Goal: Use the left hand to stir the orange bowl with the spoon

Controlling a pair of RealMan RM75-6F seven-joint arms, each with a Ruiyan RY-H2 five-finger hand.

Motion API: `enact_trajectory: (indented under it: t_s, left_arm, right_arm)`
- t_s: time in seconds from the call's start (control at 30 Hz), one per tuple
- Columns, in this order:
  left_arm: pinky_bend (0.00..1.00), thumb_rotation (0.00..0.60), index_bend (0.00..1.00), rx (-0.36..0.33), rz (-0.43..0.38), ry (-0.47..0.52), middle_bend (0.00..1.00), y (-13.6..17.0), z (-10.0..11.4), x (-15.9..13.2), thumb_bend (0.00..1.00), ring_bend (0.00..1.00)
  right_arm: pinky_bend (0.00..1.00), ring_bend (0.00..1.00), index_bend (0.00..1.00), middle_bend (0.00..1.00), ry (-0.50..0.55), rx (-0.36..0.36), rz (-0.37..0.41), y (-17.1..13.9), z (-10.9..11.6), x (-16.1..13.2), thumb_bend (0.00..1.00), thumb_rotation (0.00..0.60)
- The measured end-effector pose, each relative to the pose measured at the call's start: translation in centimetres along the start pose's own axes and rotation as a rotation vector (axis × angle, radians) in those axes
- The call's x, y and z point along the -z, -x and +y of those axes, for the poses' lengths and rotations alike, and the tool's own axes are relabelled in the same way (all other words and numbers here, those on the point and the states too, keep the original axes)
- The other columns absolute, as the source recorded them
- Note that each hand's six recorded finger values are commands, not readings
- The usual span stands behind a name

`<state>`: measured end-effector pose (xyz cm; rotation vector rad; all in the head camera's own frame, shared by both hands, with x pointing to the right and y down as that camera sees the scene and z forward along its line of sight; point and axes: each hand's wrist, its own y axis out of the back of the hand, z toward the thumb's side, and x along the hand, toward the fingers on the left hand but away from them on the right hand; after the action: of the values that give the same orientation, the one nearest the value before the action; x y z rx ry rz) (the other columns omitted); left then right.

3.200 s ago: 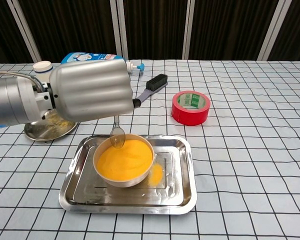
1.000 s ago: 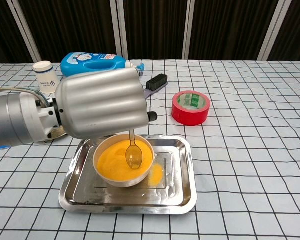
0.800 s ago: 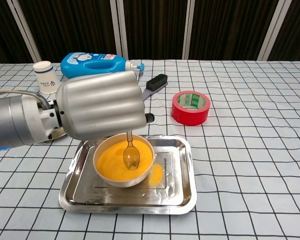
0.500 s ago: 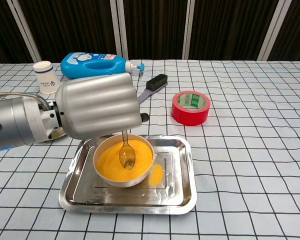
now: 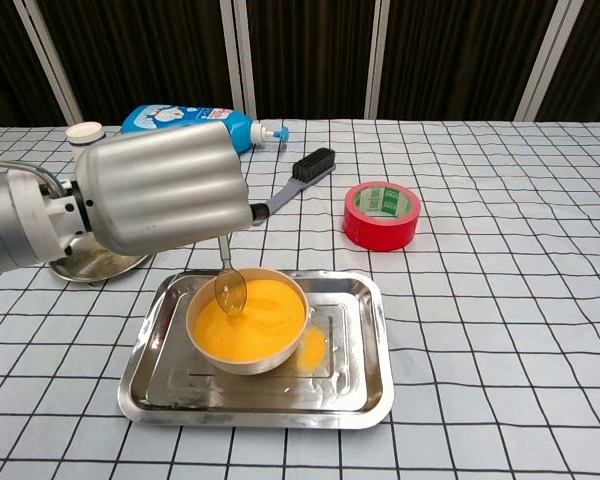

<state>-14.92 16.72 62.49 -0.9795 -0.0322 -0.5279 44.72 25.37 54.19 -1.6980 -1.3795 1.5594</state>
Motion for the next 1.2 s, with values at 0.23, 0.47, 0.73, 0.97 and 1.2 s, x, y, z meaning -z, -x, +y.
enact_trajectory:
  t_s: [0.23, 0.47, 0.73, 0.97, 1.2]
  left_arm:
    - [1.0, 0.6, 0.83, -0.013, 0.036, 0.042, 1.0, -0.5, 0.7, 0.4, 0.59, 1.0]
    - [1.0, 0.6, 0.83, -0.015, 0.03, 0.05, 1.0, -1.5, 1.2, -0.7, 0.59, 1.0]
    - [1.0, 0.6, 0.83, -0.007, 0.02, 0.052, 1.0, -2.2, 1.2, -1.8, 0.59, 1.0]
    - [1.0, 0.6, 0.83, 0.002, 0.004, 0.045, 1.0, -2.0, 0.9, -2.3, 0.59, 1.0]
    - [1.0, 0.6, 0.83, 0.025, -0.007, 0.022, 1.0, -1.3, 0.1, -2.0, 0.59, 1.0]
  right_arm:
    - [0.0, 0.0, 0.0, 0.0, 0.0, 0.001, 0.0, 0.0, 0.0, 0.0, 0.2, 0.6]
    - [0.0, 0.0, 0.0, 0.0, 0.002, 0.0, -0.001, 0.0, 0.0, 0.0, 0.2, 0.6]
    - [0.0, 0.0, 0.0, 0.0, 0.003, -0.004, -0.001, 0.0, 0.0, 0.1, 0.2, 0.6]
    - [0.0, 0.0, 0.0, 0.0, 0.003, -0.004, -0.003, 0.0, 0.0, 0.1, 0.2, 0.6]
    - [0.0, 0.0, 0.0, 0.0, 0.002, -0.002, 0.001, 0.0, 0.0, -0.1, 0.2, 0.6]
